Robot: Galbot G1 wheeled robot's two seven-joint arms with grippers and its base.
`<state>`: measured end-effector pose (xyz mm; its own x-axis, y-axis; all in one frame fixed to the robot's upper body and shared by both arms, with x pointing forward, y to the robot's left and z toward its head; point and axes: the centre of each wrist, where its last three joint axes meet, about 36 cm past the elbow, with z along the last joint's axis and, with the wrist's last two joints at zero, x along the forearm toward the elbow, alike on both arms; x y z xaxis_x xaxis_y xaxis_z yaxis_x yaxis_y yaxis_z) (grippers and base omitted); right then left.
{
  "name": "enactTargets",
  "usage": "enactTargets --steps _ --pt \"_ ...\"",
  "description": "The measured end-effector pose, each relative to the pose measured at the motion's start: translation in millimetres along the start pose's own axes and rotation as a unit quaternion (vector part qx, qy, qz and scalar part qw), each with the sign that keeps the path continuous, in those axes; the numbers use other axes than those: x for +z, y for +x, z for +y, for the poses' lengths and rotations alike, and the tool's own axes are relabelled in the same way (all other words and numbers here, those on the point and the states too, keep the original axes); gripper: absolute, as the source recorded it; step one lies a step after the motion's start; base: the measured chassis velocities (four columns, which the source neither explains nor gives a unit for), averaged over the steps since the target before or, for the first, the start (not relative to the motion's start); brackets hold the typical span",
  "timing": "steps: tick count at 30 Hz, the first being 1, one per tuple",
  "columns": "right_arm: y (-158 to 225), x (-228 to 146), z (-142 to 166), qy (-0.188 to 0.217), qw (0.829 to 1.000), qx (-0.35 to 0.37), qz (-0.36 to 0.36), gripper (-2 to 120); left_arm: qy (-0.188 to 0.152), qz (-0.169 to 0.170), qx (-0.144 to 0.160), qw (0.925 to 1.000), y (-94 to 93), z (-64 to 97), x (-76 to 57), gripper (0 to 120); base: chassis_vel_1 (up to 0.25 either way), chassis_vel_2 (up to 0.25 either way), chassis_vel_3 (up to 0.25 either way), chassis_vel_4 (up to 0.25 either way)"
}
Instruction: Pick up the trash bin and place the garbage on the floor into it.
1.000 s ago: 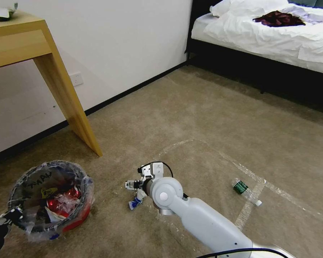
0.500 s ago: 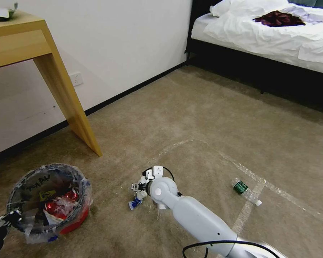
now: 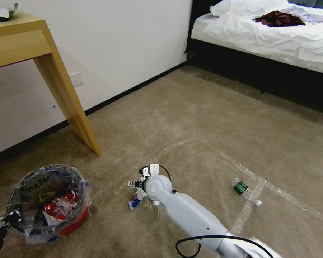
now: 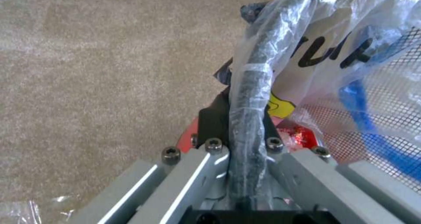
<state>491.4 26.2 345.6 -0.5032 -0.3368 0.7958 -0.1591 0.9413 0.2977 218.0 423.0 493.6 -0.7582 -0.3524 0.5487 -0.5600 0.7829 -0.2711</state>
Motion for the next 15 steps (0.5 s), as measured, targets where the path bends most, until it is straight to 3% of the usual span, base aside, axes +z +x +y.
enactTargets --steps 15 --pt "-32.8 11.3 -3.5 -0.01 1.0 0.004 0.012 100 -0.003 0.001 -0.005 1.0 3.3 1.3 2.1 1 0.0 0.0 0.0 0.0"
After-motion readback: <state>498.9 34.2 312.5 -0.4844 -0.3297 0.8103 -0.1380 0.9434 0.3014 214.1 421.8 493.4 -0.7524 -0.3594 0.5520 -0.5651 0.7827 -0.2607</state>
